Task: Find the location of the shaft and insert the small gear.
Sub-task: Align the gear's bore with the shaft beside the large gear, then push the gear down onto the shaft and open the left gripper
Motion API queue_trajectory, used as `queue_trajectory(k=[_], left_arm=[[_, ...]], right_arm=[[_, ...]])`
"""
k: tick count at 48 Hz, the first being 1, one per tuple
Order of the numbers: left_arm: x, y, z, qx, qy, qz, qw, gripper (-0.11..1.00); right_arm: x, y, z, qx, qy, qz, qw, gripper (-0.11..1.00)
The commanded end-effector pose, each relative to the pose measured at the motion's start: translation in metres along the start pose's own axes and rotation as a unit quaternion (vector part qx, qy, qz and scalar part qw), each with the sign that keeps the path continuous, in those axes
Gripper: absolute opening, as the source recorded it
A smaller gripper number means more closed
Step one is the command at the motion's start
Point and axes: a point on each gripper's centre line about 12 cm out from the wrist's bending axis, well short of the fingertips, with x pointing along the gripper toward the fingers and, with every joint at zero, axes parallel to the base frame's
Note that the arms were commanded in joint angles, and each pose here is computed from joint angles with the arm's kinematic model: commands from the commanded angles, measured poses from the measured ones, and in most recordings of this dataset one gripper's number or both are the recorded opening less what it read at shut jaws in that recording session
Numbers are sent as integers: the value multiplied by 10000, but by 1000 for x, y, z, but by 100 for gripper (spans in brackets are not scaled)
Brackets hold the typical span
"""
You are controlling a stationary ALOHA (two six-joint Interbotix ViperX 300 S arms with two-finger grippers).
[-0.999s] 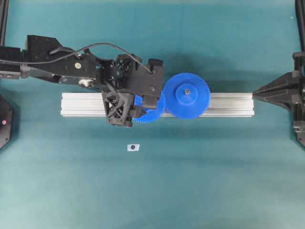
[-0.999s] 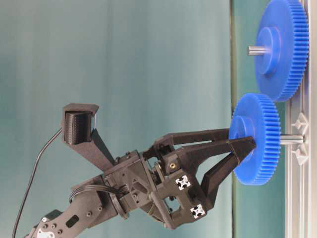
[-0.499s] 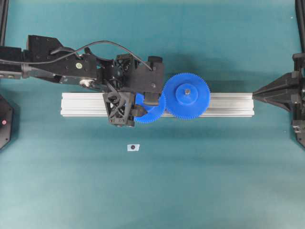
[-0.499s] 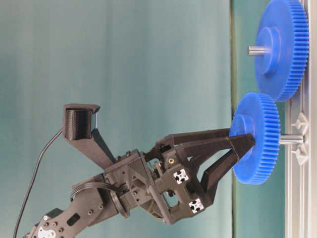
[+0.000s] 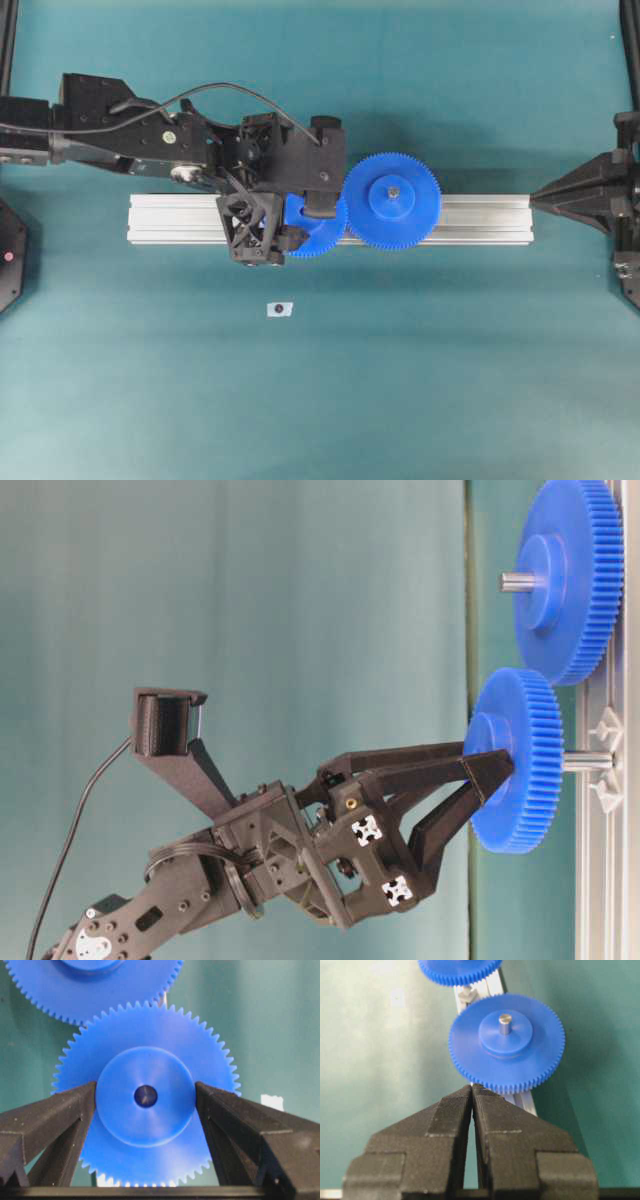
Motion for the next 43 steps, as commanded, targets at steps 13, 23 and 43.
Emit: queue_trajectory(k=[13, 23, 43], left_arm=[[-18, 3, 16, -11, -292, 67, 9996, 88], [-30, 5, 22, -30, -458, 95, 9989, 88], [-102, 17, 55, -81, -1519, 312, 9879, 87]], right_arm=[[0, 0, 5, 64, -77, 4, 9999, 12], [0, 0, 5, 64, -77, 4, 9999, 12], [0, 0, 5, 72, -92, 6, 9999, 12]])
